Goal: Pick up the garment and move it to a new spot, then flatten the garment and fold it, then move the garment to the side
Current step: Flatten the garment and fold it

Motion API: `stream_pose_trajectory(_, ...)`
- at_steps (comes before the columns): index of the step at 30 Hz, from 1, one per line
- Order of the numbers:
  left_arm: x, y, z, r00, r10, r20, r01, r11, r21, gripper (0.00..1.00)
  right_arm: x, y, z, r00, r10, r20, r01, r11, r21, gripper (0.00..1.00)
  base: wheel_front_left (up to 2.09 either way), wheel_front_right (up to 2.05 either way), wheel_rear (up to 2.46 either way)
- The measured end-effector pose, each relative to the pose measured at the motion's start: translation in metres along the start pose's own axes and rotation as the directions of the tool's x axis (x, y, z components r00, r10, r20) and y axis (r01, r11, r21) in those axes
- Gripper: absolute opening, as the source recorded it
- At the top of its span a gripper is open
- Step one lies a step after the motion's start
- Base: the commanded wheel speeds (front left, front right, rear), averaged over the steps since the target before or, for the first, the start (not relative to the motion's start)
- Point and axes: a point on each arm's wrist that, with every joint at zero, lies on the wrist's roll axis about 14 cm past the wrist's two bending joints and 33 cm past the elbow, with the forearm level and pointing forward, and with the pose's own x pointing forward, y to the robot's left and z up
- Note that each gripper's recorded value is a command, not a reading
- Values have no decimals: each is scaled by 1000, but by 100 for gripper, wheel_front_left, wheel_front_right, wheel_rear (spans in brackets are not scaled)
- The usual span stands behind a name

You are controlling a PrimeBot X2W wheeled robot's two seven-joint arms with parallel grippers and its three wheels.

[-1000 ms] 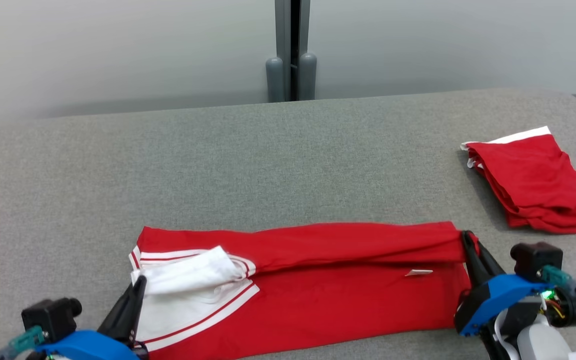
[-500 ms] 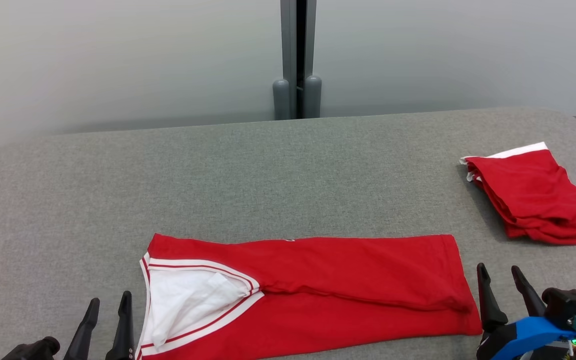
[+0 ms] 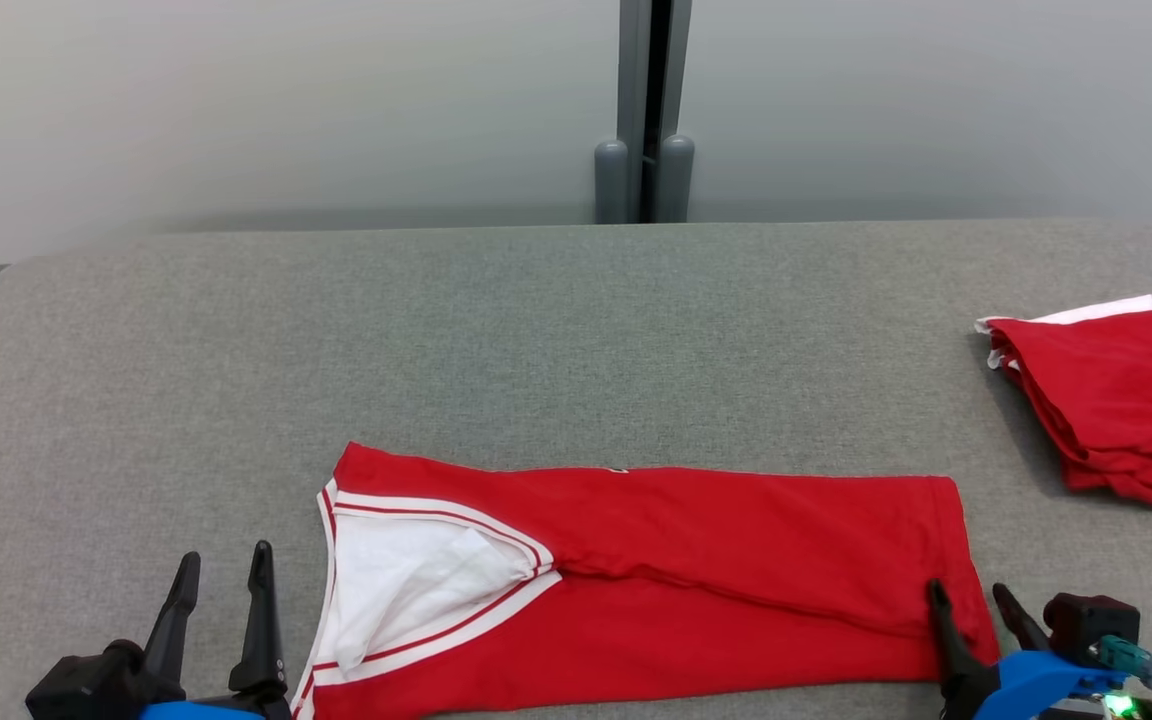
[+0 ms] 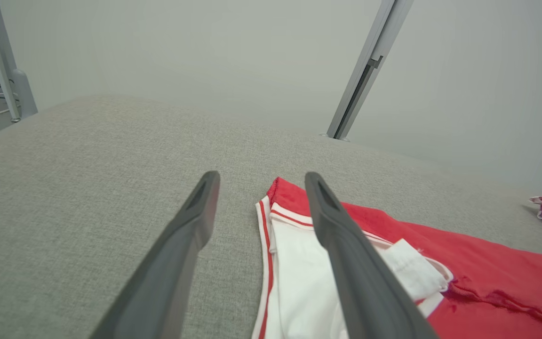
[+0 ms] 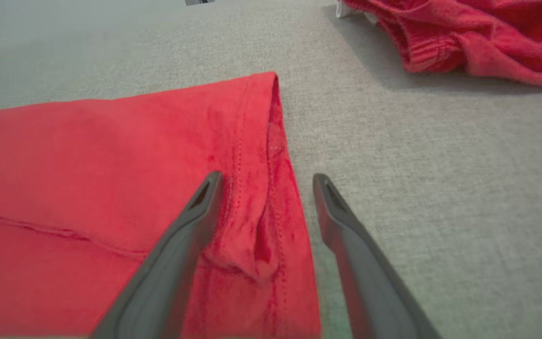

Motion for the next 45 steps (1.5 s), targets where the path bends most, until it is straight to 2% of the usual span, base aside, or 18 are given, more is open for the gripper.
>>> stream_pose_trajectory(4, -1, 4, -2, 1000, 19, -4, -19, 1000, 8, 100, 5, 6, -17, 997, 14, -73, -14, 1000, -1, 100, 0, 0, 0)
stream_pose_trajectory(5, -1, 5, -2, 1000, 22, -3, -22, 1000, 18, 100, 6, 8, -18, 997, 19, -80, -19, 1000, 4, 48, 0, 0, 0)
stream_pose_trajectory(6, 0, 5, -2, 1000, 24, -1, -24, 999, 29, 100, 8, 9, -19, 996, 22, -82, -21, 1000, 9, 16, 0, 0, 0)
stream_pose_trajectory(7, 1, 5, -2, 1000, 24, 0, -24, 999, 34, 100, 9, 10, -18, 996, 24, -81, -23, 1000, 10, 0, 0, 0, 0)
stream_pose_trajectory(14, 8, -9, -4, 1000, -8, -1, 8, 999, 37, 100, 13, 5, -2, 1000, 3, -22, -2, 999, 41, 0, 0, 0, 0)
stream_pose_trajectory(18, 12, -18, -6, 999, -37, -5, 37, 998, 45, 100, 12, -23, 28, 995, -77, 68, 74, 996, 44, 0, 0, 0, 0)
stream_pose_trajectory(21, 13, -24, -8, 998, -58, -14, 59, 996, 61, 100, 6, -45, 51, 981, -142, 135, 130, 987, 89, 0, 0, 0, 0)
stream_pose_trajectory(26, 15, -28, -15, 997, -71, -33, 73, 994, 80, 100, -9, -70, 73, 957, -213, 198, 187, 972, 144, 0, 0, 0, 0)
stream_pose_trajectory(28, 15, -29, -16, 997, -73, -38, 76, 994, 83, 100, -12, -70, 78, 955, -211, 208, 178, 970, 169, 0, 0, 0, 0)
stream_pose_trajectory(32, 16, -30, -17, 996, -77, -39, 80, 993, 85, 100, -4, -30, 88, 971, -87, 223, 47, 983, 177, 0, 0, 0, 0)
stream_pose_trajectory(34, 16, -31, -16, 996, -80, -36, 83, 992, 91, 100, 0, 2, 90, 975, 10, 224, -47, 986, 162, 0, 0, 0, 0)
stream_pose_trajectory(36, 14, -30, -15, 997, -76, -32, 78, 993, 90, 100, 2, 42, 90, 968, 127, 218, -164, 973, 163, 0, 0, 0, 0)
stream_pose_trajectory(40, 8, -22, -14, 998, -50, -26, 53, 994, 91, 100, -5, 119, 80, 919, 346, 186, -382, 898, 217, 0, 0, 0, 0)
stream_pose_trajectory(45, 3, -15, -9, 1000, -21, -8, 21, 996, 87, 100, -14, 184, 73, 838, 520, 163, -545, 812, 211, 0, 0, 0, 0)
